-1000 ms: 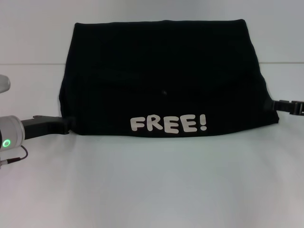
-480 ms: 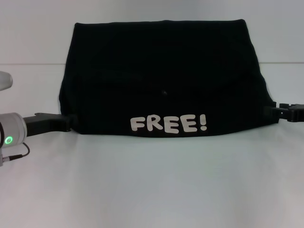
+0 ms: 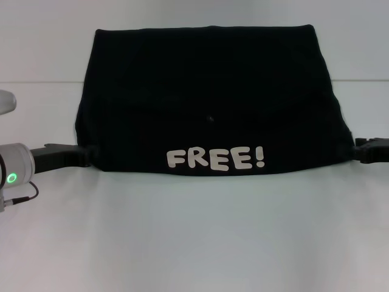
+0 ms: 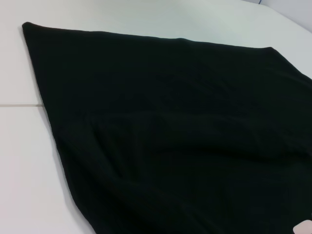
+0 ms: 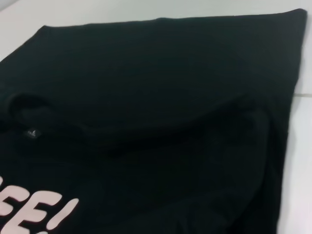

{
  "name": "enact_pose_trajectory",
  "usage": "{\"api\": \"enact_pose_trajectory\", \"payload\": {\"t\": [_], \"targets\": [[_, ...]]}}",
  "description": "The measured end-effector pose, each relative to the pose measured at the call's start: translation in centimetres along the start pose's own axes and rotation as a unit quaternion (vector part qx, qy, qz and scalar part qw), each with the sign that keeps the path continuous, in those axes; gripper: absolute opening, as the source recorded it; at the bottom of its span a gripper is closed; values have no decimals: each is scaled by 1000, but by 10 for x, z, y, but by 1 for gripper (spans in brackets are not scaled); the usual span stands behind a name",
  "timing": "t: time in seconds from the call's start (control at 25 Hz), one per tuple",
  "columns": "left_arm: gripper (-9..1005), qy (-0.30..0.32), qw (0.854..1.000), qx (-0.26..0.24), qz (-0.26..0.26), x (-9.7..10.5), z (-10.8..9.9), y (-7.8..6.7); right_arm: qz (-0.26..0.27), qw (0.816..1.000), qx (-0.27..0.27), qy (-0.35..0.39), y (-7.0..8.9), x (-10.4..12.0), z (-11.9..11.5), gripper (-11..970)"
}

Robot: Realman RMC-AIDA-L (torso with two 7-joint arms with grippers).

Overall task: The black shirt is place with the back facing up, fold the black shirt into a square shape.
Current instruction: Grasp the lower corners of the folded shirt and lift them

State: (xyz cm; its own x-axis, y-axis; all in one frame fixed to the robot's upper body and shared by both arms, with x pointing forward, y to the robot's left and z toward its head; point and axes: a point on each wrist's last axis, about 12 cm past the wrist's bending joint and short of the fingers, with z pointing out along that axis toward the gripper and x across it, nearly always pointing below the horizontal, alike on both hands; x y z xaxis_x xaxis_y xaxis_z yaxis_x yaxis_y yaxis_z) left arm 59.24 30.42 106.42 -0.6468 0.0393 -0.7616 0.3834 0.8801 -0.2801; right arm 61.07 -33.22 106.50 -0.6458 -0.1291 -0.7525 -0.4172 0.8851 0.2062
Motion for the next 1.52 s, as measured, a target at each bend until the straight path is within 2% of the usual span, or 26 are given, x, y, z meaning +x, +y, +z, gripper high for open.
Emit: {"api": "enact_pose_trajectory", "payload": {"t": [0.48, 0.8, 0.92, 1.12, 1.36, 1.52], "targets": [[-1, 0, 1000, -1, -2, 0, 0, 0, -25, 1000, -13, 15, 13, -4, 11, 563], [0, 0, 1000, -1, -7, 1, 0, 0, -27, 999, -8, 18, 12, -1, 10, 519], [0, -1, 1000, -6, -7, 1, 0, 2, -25, 999, -12, 17, 12, 0, 9, 287], [-1, -3, 1000, -10, -14, 1, -2, 3, -21, 999, -22, 18, 11, 3, 6, 88], [-1, -4, 1000, 5, -22, 5, -10, 4, -3, 1000, -28, 9, 5, 13, -8, 80], [-1, -3, 999, 35, -29, 7, -24, 2, 10, 999, -42, 0, 1, 23, -21, 80]]}}
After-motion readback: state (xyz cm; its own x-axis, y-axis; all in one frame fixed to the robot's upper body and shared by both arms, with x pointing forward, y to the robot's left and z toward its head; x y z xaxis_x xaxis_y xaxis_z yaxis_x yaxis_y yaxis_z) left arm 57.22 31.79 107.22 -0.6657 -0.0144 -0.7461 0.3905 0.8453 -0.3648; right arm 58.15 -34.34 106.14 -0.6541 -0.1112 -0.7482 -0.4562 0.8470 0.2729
